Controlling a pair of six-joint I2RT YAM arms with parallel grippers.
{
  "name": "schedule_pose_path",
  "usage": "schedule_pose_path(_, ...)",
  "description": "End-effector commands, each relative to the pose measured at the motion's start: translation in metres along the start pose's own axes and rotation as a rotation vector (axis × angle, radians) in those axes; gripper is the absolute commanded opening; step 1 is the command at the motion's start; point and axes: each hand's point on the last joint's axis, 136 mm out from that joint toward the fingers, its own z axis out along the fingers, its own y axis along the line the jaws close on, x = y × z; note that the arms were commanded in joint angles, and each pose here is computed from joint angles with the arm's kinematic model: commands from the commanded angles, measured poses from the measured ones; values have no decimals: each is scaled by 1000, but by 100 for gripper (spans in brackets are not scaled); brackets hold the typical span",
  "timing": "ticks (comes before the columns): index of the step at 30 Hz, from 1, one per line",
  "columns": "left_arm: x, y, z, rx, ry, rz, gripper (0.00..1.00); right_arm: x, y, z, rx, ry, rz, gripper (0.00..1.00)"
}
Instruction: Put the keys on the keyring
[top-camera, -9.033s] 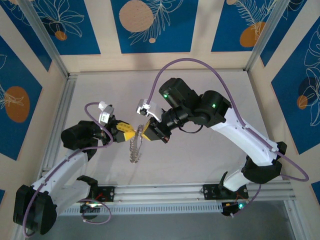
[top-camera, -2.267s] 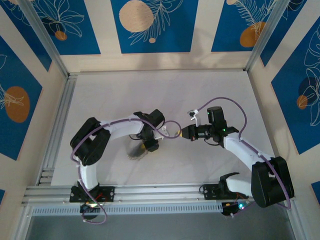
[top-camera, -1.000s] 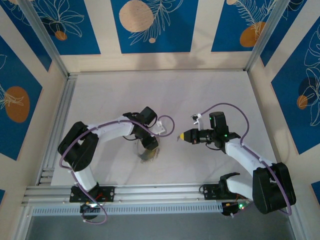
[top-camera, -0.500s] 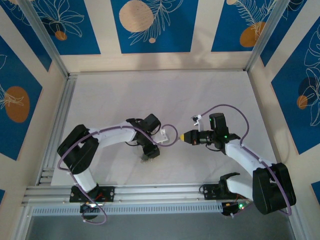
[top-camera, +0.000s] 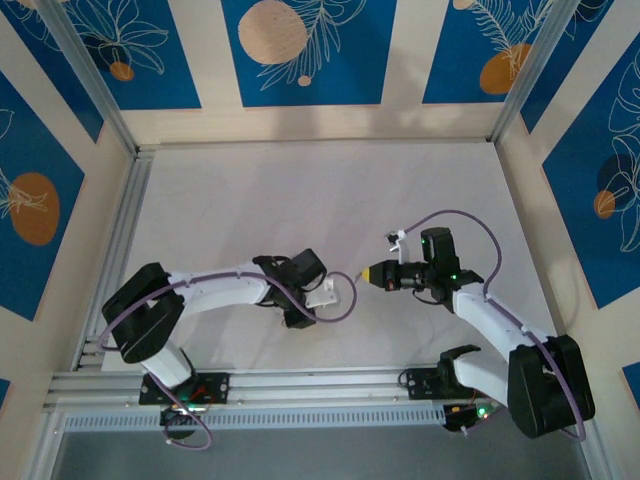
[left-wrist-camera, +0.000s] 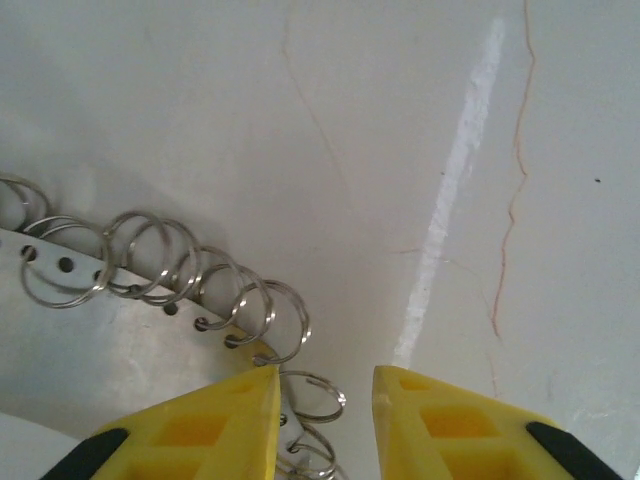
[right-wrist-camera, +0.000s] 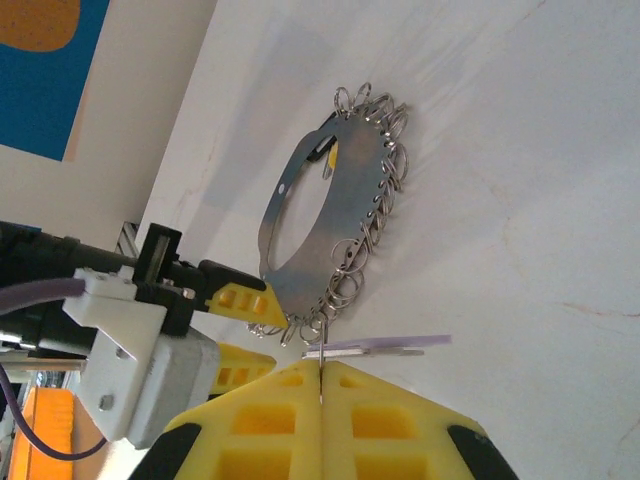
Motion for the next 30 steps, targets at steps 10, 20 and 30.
schedule_pose_path(10,-3,5,19,-113,27,76,26,2,3,-10,25,-24,-11,0)
schedule_pose_path(20,6,15,34,-221,107,123,19,-3,-1,-23,50,-67,-8,0)
schedule_pose_path(30,1,39,27,-397,115,113,1,-8,1,-28,38,-92,-7,0)
